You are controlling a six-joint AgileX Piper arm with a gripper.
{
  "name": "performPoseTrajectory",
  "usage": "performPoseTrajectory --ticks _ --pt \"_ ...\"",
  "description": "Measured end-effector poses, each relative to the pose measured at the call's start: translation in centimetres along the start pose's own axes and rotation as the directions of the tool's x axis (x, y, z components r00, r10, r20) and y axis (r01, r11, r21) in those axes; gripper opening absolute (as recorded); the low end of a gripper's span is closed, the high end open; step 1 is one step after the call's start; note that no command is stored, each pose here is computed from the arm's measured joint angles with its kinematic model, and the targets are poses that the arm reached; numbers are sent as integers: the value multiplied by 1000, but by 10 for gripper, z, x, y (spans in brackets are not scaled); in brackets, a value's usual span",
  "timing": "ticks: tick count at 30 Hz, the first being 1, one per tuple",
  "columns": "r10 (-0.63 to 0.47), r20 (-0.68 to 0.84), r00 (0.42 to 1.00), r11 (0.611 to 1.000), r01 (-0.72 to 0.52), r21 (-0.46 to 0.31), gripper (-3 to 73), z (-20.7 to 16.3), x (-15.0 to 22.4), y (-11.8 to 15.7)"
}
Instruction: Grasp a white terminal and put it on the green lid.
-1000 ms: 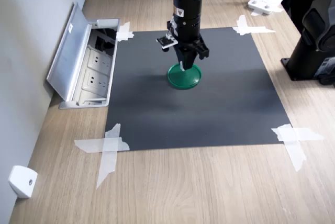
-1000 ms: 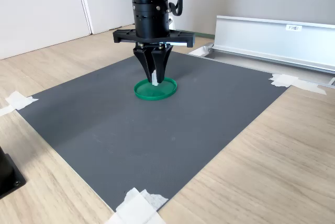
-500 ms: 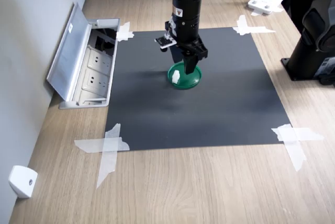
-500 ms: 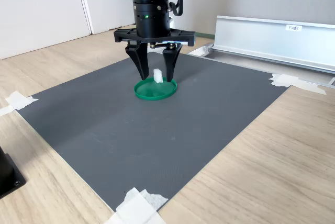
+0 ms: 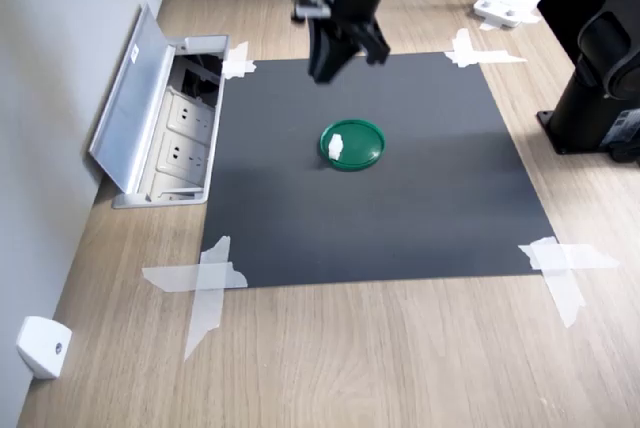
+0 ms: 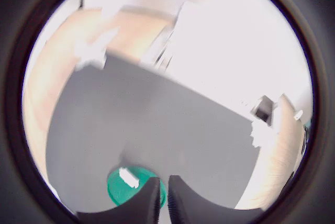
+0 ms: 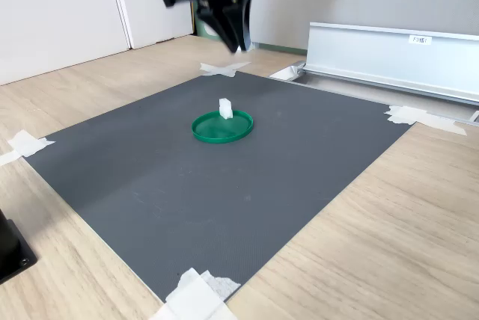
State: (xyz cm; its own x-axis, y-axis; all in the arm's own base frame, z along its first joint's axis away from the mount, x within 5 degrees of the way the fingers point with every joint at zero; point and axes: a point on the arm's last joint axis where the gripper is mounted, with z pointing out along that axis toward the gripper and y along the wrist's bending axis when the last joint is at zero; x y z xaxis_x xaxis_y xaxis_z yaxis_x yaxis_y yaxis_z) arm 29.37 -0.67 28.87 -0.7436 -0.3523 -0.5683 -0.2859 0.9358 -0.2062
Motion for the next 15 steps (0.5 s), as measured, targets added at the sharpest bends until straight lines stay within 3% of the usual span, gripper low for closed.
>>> performPoseTrajectory --ticks 7,15 --pt "258 226 939 962 -272 32 -5 -55 14 7" --pt "319 417 851 932 -362 26 -7 -94 68 28"
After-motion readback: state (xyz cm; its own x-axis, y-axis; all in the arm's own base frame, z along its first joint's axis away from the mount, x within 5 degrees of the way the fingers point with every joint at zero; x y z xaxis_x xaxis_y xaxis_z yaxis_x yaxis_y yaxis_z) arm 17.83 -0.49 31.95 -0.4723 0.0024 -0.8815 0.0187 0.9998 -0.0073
